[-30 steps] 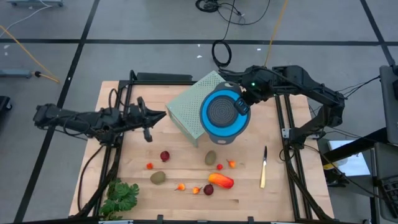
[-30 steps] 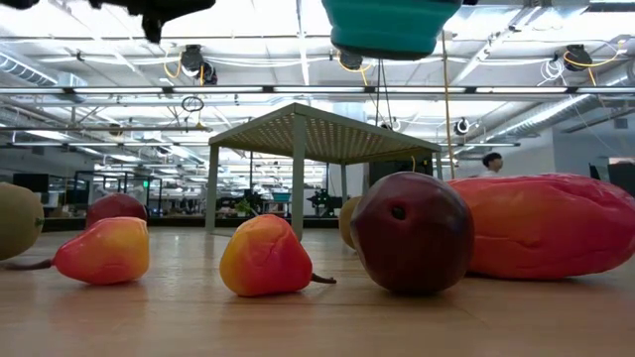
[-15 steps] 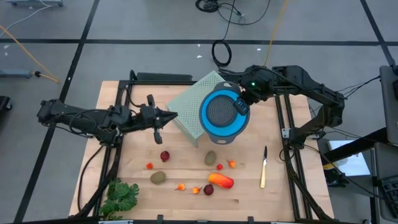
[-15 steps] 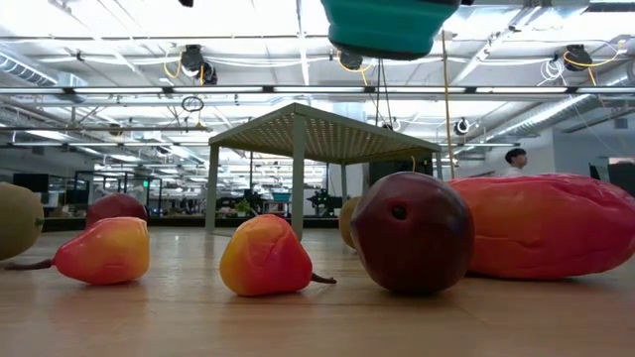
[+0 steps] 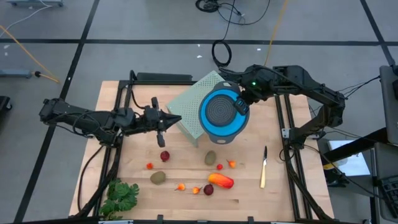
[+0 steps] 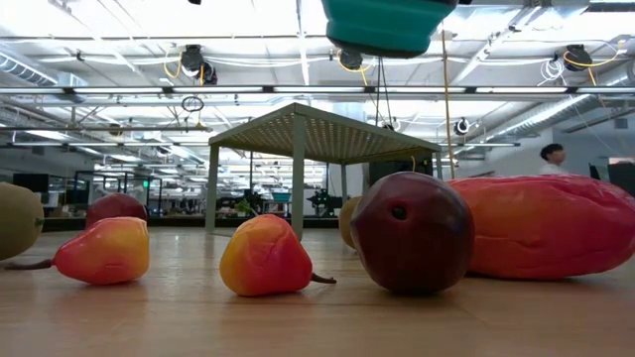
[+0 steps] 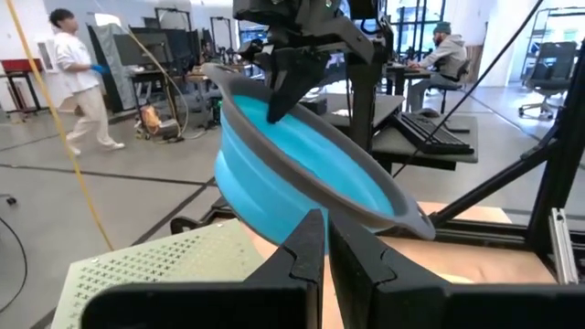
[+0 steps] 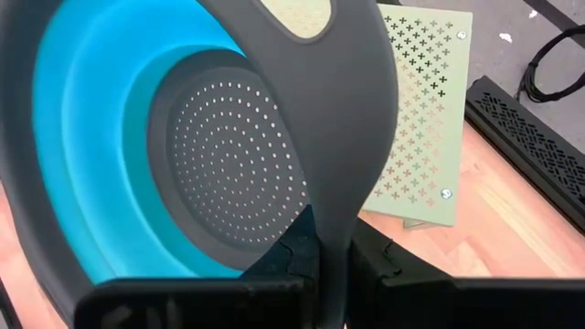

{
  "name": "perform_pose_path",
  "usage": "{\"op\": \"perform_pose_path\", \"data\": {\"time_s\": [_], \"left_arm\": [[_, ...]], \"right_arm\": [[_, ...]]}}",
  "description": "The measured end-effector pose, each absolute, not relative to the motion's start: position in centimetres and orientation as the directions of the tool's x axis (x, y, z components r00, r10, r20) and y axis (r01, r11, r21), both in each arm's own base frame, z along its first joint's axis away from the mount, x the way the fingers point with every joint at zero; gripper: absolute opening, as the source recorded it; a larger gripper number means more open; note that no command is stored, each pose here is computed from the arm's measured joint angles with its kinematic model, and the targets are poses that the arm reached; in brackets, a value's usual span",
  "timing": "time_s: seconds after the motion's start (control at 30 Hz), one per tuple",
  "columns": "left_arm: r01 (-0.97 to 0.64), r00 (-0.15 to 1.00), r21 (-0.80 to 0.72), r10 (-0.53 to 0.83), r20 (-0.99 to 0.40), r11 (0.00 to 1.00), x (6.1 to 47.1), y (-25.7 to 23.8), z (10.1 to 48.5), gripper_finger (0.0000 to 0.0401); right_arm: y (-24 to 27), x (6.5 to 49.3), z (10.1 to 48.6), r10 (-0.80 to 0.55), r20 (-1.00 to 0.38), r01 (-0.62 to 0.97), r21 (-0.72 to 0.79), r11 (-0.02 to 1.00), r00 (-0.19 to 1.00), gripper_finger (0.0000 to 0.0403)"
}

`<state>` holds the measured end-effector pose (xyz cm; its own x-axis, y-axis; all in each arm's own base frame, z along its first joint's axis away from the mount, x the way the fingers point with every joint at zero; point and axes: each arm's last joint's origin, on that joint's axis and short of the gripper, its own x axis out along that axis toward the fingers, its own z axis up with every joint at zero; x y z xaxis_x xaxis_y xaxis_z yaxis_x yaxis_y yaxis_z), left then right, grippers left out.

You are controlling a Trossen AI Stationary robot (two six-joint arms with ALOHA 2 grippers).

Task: Pick & Place Fruit
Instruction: Put the blue strainer bowl on the shelf

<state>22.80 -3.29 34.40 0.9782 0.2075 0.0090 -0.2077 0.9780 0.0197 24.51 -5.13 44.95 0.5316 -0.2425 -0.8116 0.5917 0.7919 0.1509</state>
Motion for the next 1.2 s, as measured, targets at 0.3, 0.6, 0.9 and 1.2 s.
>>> {"op": "perform_pose_path", "data": {"time_s": [0.3, 0.6, 0.9, 1.2], "left_arm": [[-0.148, 0.989, 0.094, 0.148, 0.010, 0.984, 22.83, -3.46, 34.41, 0.0021], [-0.139, 0.990, 0.040, 0.138, 0.011, 0.990, 22.83, -3.49, 34.42, 0.0021], [-0.139, 0.990, 0.016, 0.139, 0.011, 0.990, 22.83, -3.48, 34.42, 0.0021], [-0.149, 0.989, 0.014, 0.149, 0.011, 0.989, 22.83, -3.44, 34.42, 0.0021]], "right_arm": [[-5.13, 24.51, 44.95, -0.243, -0.812, 0.592, 0.151, 0.792, 0.532, 0.0009], [-5.16, 24.63, 45.03, -0.245, -0.803, 0.589, 0.158, 0.792, 0.544, 0.0009], [-5.17, 24.72, 45.10, -0.247, -0.796, 0.588, 0.163, 0.793, 0.553, 0.0009], [-5.18, 24.76, 45.13, -0.248, -0.793, 0.589, 0.167, 0.791, 0.557, 0.0009]]}}
